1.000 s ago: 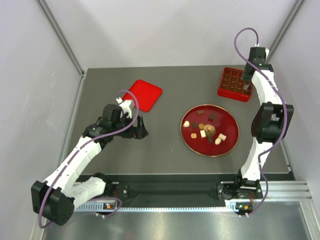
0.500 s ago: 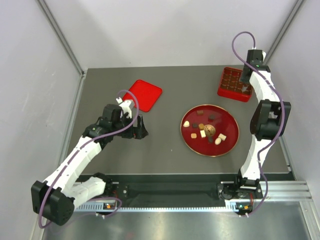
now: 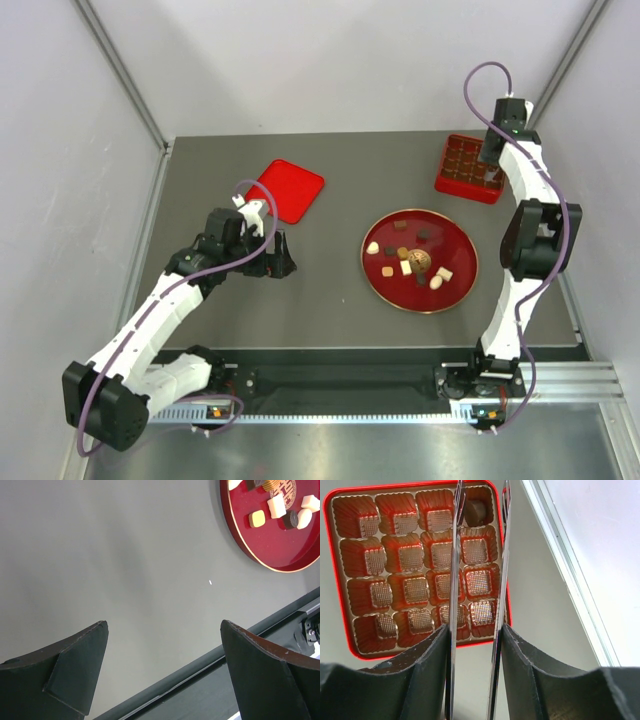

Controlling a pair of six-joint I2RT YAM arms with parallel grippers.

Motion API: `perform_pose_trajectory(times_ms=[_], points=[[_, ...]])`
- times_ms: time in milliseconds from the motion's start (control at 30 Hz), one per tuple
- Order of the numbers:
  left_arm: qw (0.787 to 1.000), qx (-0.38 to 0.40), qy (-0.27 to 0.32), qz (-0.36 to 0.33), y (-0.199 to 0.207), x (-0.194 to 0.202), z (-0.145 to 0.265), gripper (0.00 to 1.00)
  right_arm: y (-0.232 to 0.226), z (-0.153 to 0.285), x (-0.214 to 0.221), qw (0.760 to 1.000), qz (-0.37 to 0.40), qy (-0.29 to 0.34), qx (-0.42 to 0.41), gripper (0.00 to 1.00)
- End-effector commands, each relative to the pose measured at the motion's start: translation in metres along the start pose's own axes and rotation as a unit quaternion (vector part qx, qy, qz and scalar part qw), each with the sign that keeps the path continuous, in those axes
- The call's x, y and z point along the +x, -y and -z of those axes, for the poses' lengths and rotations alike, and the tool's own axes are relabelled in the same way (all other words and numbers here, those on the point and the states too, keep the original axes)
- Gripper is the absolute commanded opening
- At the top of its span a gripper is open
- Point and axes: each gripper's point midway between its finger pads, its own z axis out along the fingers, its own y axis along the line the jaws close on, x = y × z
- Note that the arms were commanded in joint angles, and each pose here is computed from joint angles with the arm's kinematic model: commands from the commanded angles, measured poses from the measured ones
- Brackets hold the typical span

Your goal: Pack the chocolate

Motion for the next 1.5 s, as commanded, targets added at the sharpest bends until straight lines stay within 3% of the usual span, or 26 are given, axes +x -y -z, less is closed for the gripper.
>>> perform_pose_trajectory(times_ms=[0, 200, 300, 500, 800, 1033, 1467], points=[[1.000, 0.003, 0.010, -0.010, 0.001, -0.003, 0.001, 0.99, 0.015, 0.027, -0.049, 0.998, -0.023, 0.063, 0.008, 0.43], [1.000, 0.005, 0.017, -0.012, 0.003, -0.004, 0.004, 0.99, 0.003, 0.080, -0.063, 0.996, -0.033, 0.078, -0.036, 0.41], [1.000, 0.006, 0.018, -0.012, 0.003, -0.004, 0.004, 0.99, -0.008, 0.109, -0.050, 0.996, -0.028, 0.067, -0.054, 0.42], [1.000, 0.005, 0.021, -0.013, 0.003, -0.005, 0.005, 0.99, -0.050, 0.174, 0.013, 0.993, 0.024, 0.035, -0.107, 0.42], [1.000, 0.007, 0.024, -0.013, 0.004, -0.006, 0.007, 0.99, -0.080, 0.236, 0.117, 0.980, 0.060, -0.021, -0.186, 0.44], [1.000, 0.006, 0.023, -0.013, 0.003, -0.006, 0.006, 0.99, -0.094, 0.231, 0.195, 0.972, 0.081, -0.082, -0.204, 0.46], [1.000, 0.002, 0.017, -0.010, 0.001, -0.003, 0.003, 0.99, -0.089, 0.223, 0.221, 0.973, 0.087, -0.092, -0.191, 0.47]])
